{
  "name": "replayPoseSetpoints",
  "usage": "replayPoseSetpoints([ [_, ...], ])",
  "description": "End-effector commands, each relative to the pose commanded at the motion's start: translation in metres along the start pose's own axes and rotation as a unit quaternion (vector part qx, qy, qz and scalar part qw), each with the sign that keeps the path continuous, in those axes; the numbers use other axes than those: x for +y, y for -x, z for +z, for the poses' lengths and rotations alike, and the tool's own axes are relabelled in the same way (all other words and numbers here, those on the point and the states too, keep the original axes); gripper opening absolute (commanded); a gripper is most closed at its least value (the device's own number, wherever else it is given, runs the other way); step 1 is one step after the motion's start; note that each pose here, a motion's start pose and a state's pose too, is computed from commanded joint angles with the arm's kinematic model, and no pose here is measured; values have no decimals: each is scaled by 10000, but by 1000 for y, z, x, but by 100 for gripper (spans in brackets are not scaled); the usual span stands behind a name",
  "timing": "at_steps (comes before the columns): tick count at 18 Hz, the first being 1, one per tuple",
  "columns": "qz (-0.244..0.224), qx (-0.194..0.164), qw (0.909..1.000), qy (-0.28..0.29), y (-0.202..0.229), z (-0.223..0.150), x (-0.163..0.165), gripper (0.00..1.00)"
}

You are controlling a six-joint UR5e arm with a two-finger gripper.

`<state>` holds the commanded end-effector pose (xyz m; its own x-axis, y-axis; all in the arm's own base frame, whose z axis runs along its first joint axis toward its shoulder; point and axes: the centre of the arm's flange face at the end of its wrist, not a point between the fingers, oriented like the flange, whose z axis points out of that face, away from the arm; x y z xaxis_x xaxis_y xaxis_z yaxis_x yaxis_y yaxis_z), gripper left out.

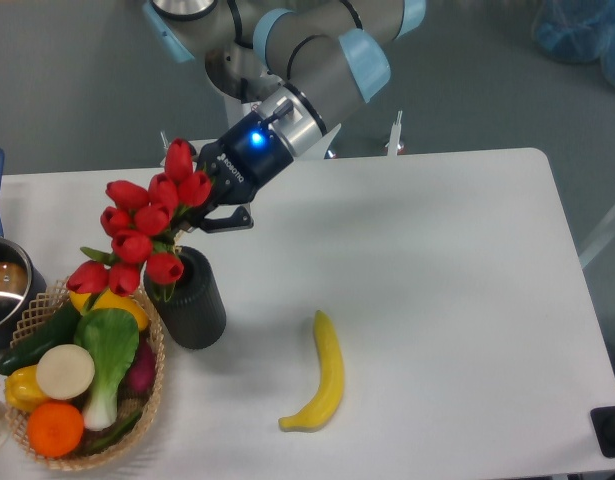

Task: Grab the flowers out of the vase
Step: 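Lift the gripped tulips up out of the black vase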

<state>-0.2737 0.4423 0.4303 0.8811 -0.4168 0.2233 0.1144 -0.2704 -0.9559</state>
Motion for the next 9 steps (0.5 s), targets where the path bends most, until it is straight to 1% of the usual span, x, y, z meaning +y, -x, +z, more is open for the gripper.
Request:
replayPoseSetpoints([
  [6, 134, -72, 9987, -494, 6, -33, -22, 0],
  [9, 267, -144, 9978, -584, 11, -45, -36, 0],
])
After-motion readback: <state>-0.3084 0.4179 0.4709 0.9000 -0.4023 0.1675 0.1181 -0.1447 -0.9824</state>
